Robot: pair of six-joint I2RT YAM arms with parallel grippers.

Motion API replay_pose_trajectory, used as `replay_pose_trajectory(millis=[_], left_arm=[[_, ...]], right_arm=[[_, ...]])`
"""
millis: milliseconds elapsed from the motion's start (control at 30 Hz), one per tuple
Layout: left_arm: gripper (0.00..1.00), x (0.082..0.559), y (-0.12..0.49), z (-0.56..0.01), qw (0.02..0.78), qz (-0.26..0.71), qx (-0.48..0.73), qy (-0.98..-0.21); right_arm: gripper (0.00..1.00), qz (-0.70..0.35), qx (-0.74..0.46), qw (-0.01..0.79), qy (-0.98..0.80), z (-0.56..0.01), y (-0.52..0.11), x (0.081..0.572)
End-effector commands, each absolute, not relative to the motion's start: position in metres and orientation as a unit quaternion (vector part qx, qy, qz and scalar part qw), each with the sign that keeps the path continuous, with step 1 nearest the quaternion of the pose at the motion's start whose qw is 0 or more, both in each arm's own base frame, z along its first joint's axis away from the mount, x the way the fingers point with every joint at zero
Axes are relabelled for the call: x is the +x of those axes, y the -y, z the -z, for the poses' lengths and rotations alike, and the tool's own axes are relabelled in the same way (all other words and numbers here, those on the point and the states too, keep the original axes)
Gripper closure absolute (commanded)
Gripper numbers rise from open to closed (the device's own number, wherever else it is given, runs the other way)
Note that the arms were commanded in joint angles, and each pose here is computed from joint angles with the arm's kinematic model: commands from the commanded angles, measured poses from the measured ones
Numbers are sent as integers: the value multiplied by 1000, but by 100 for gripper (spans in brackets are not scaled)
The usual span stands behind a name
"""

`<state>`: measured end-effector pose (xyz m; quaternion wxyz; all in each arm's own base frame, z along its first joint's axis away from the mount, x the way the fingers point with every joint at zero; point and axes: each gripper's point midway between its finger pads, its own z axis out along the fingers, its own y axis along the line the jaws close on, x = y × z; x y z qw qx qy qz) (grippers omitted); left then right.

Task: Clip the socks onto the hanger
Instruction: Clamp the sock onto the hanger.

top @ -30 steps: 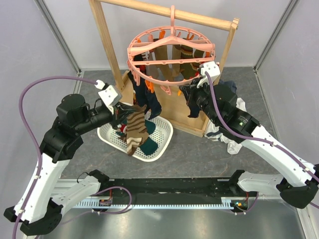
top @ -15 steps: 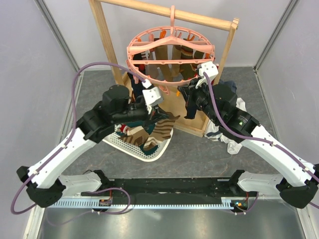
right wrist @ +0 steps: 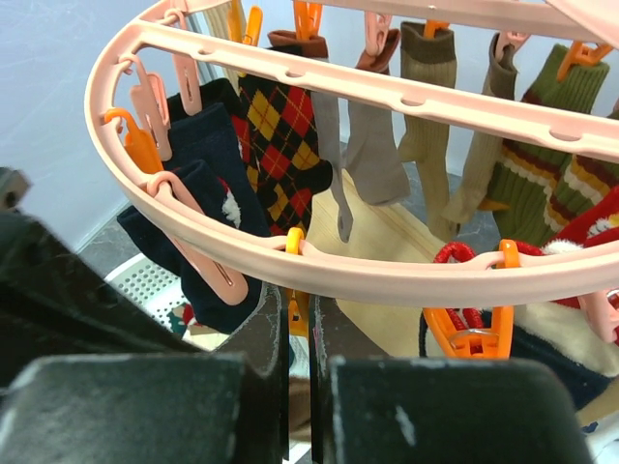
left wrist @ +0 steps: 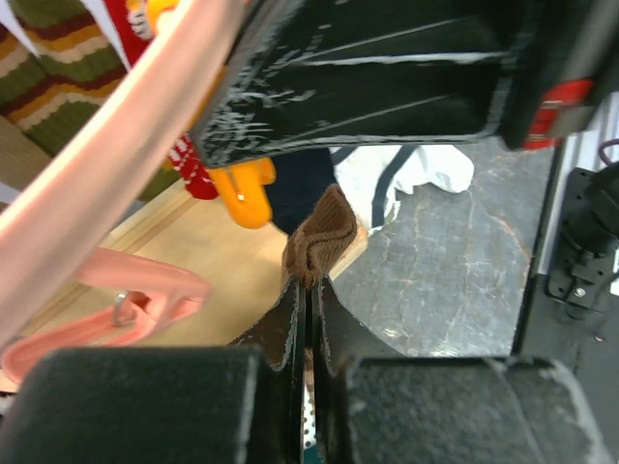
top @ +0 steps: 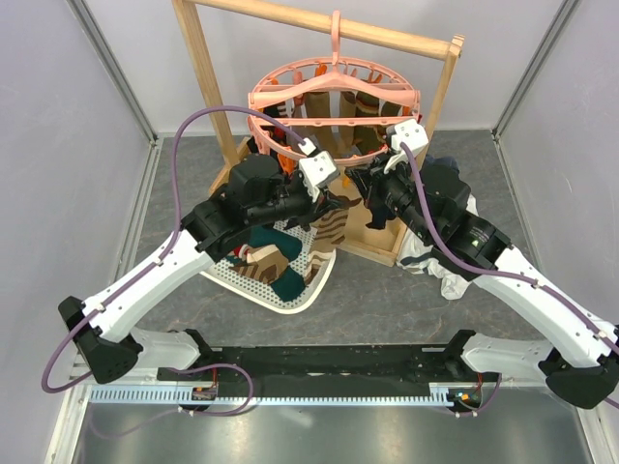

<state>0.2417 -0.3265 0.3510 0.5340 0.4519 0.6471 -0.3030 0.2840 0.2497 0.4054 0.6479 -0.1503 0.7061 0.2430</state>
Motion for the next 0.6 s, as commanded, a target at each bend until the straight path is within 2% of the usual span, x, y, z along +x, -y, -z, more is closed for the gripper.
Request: replay_pose_trajectory(millis=[0, 567], left_arm=[[98, 262, 326, -381, 588, 277, 437, -621], [98, 275, 324, -385, 585, 320, 420, -616]], right_arm=[[100, -262, -162, 663, -682, -427, -249, 275], [100, -275, -207, 660, -668, -425, -258, 268]])
